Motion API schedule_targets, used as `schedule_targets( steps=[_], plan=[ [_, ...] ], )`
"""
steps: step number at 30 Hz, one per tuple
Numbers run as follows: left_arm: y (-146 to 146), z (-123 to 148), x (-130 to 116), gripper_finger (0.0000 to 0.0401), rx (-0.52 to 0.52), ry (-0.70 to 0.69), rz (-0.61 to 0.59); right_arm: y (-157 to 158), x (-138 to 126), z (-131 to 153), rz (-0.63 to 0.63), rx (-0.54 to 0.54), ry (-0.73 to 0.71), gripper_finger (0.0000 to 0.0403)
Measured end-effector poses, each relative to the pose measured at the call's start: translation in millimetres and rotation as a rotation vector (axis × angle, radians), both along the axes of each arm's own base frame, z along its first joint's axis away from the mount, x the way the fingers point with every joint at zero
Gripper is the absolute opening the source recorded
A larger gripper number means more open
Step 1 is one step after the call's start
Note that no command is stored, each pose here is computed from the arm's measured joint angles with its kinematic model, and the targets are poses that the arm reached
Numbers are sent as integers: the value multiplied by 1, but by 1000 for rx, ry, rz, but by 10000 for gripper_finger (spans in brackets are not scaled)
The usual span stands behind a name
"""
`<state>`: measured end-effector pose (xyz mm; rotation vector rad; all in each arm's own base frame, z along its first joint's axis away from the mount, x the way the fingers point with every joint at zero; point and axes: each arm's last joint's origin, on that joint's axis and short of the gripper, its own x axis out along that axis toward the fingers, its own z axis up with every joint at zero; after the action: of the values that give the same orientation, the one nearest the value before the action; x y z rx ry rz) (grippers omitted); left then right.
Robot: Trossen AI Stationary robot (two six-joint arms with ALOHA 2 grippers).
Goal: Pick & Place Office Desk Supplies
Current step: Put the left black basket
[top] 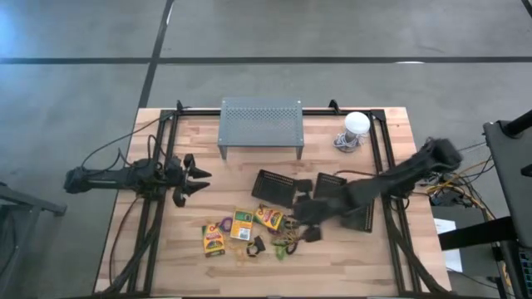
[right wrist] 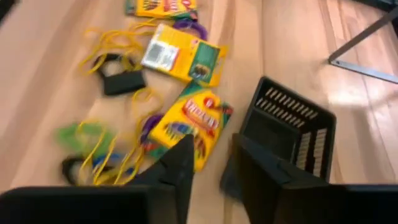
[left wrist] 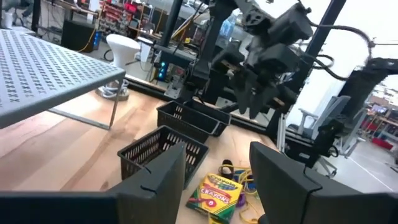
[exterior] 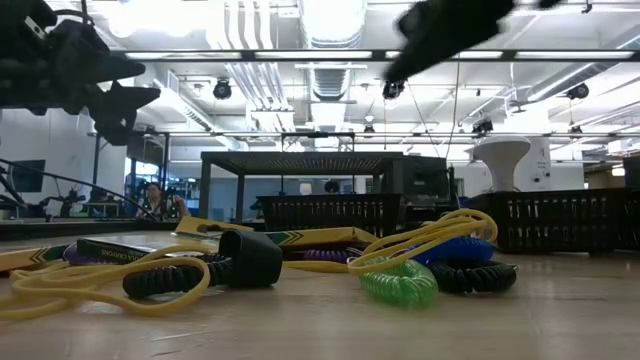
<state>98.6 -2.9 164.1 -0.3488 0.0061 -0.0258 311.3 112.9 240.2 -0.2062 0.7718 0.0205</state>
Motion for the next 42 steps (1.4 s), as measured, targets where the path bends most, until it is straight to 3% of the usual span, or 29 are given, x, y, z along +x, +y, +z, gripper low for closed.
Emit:
schedule_targets(
  steps=[7, 13, 19, 25, 29, 34, 38, 42],
  plan=[
    [0, -1, 1, 186, 31, 14, 3, -9, 62, -22, -187, 46, 151, 186],
    [1, -4, 3, 186, 13, 50, 33, -24, 90, -54, -283, 23, 303, 199],
    [2, -7, 5, 186, 13, 86, 61, -38, 100, -72, -305, 71, 393, 168],
    [2, -8, 6, 186, 15, 103, 89, -48, 101, -77, -285, 69, 416, 84],
    [3, -8, 7, 186, 16, 103, 101, -48, 100, -66, -217, 39, 394, 19],
    [3, -8, 7, 186, 15, 104, 101, -48, 104, -35, -140, 10, 315, 12],
    [3, -8, 7, 186, 10, 104, 102, -53, 110, 15, -69, -22, 171, 11],
    [3, -9, 7, 186, 10, 112, 109, -81, 121, 63, -51, -78, 32, 10]
  ],
)
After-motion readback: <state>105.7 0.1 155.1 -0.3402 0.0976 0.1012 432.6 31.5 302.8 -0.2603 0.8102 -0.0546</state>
